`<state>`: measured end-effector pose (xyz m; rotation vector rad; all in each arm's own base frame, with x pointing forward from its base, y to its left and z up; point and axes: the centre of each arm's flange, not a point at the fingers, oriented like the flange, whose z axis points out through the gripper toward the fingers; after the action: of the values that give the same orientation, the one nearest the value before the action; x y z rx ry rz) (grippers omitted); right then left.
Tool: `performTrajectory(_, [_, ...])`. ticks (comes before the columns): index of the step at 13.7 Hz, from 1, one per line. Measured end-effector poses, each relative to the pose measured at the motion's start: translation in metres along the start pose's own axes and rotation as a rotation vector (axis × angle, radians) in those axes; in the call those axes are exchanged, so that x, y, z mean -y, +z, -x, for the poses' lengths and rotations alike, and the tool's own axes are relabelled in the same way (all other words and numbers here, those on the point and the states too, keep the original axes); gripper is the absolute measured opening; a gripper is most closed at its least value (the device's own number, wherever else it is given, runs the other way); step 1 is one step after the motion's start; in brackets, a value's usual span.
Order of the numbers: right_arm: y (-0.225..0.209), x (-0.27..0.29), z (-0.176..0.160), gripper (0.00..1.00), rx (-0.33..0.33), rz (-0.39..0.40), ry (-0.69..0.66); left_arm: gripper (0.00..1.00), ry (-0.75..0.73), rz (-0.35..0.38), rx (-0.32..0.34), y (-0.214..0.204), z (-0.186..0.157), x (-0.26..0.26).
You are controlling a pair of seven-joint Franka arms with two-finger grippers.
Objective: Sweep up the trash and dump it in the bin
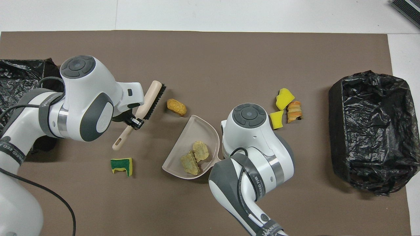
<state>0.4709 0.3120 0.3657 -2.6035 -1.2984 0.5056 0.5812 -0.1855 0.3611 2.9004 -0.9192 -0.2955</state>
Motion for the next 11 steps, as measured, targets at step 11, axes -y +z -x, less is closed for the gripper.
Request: performTrajectory(11, [-0.003, -0.031, -0.001, 0.32, -0.021, 0.002, 0.043, 0.26, 0.342, 0.036, 0.111, 0.018, -0.014, -0.124])
